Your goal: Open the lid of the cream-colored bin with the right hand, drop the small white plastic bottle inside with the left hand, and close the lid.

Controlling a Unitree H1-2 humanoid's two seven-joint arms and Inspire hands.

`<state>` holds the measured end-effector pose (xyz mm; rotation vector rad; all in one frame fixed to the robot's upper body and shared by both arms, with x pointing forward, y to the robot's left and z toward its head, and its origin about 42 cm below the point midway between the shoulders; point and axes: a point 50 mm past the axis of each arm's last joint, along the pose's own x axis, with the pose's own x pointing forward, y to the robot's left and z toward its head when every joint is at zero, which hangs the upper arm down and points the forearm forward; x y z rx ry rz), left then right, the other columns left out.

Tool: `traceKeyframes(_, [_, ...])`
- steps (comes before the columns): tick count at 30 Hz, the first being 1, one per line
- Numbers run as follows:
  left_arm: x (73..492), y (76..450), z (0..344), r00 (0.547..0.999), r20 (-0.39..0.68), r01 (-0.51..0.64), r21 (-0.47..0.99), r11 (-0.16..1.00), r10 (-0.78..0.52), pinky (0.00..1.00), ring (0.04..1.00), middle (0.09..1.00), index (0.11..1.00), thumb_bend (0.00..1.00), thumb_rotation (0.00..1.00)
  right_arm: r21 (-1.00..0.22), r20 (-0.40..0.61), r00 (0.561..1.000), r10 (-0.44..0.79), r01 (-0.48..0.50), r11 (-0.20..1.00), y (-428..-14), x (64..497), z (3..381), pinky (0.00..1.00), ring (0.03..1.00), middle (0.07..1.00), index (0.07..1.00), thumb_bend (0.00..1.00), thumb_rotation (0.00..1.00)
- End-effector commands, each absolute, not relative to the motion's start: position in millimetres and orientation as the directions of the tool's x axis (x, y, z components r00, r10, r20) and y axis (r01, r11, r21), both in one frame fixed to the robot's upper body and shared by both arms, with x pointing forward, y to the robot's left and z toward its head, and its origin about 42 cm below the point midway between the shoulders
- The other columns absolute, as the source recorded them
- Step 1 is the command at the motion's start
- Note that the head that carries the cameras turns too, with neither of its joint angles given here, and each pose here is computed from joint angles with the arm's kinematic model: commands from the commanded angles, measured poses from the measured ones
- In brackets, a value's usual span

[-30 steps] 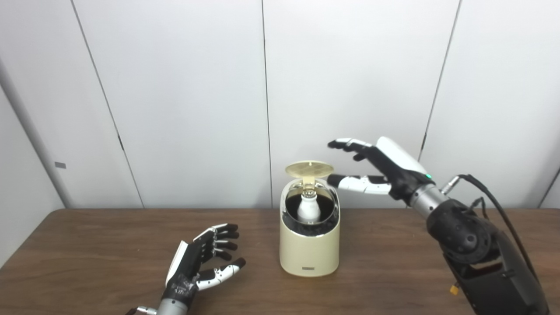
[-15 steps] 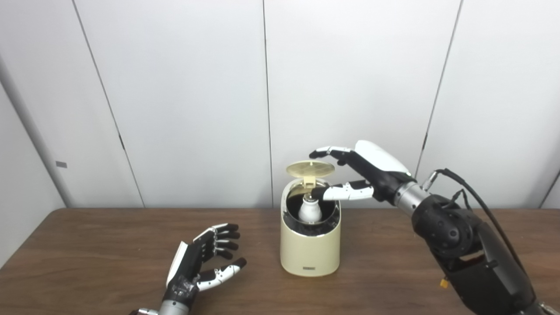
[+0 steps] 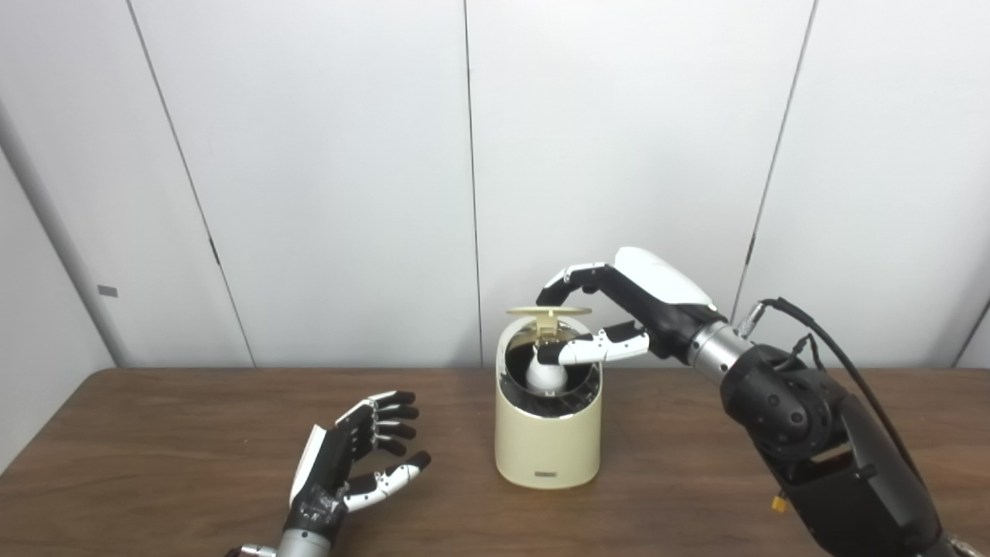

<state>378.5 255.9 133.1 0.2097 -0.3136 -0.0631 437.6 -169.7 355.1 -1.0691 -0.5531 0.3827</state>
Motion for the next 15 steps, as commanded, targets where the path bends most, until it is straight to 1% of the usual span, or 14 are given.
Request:
traceKeyframes(1, [387.0, 255.5, 153.5, 0.918, 0.385, 0.012, 0.211, 0.977, -0.095, 0.55, 0.625, 0.710, 0.758, 0.59, 0.00, -0.893, 0.331, 0.754, 0.567, 0.056, 0.447, -168.0, 430.6, 381.0, 0.74, 0.796, 0.676, 0.642, 0.65, 0.68])
traceKeyframes(4, [386.8, 255.4, 153.9, 0.920, 0.382, 0.012, 0.205, 0.979, -0.091, 0.55, 0.627, 0.715, 0.765, 0.59, 0.00, -0.896, 0.329, 0.751, 0.573, 0.056, 0.441, -167.8, 428.0, 381.2, 0.74, 0.799, 0.675, 0.638, 0.65, 0.69])
traceKeyframes(7, [386.4, 254.7, 154.3, 0.921, 0.379, 0.015, 0.195, 0.981, -0.089, 0.55, 0.625, 0.715, 0.765, 0.59, 0.00, -0.902, 0.312, 0.755, 0.577, 0.045, 0.429, -167.5, 426.6, 380.6, 0.77, 0.821, 0.683, 0.640, 0.65, 0.69])
traceKeyframes(10, [387.0, 253.8, 155.3, 0.920, 0.382, 0.006, 0.198, 0.980, -0.083, 0.56, 0.629, 0.718, 0.762, 0.59, 0.00, -0.913, 0.270, 0.765, 0.584, 0.011, 0.408, -168.6, 426.4, 378.3, 0.79, 0.842, 0.697, 0.655, 0.65, 0.70])
traceKeyframes(12, [387.5, 253.3, 156.1, 0.921, 0.381, 0.007, 0.189, 0.982, -0.079, 0.58, 0.643, 0.726, 0.763, 0.58, 0.00, -0.927, 0.235, 0.775, 0.587, -0.004, 0.376, -169.7, 426.2, 375.2, 0.83, 0.856, 0.709, 0.667, 0.66, 0.71])
traceKeyframes(13, [387.5, 252.7, 156.9, 0.922, 0.379, 0.009, 0.179, 0.984, -0.077, 0.58, 0.646, 0.729, 0.764, 0.58, 0.00, -0.932, 0.221, 0.778, 0.589, -0.009, 0.362, -170.5, 425.9, 373.3, 0.85, 0.865, 0.713, 0.672, 0.66, 0.70])
traceKeyframes(15, [387.2, 251.8, 158.1, 0.923, 0.377, 0.009, 0.175, 0.985, -0.075, 0.57, 0.648, 0.728, 0.765, 0.58, 0.00, -0.938, 0.204, 0.780, 0.591, -0.017, 0.346, -171.9, 425.3, 370.3, 0.84, 0.865, 0.711, 0.670, 0.66, 0.67])
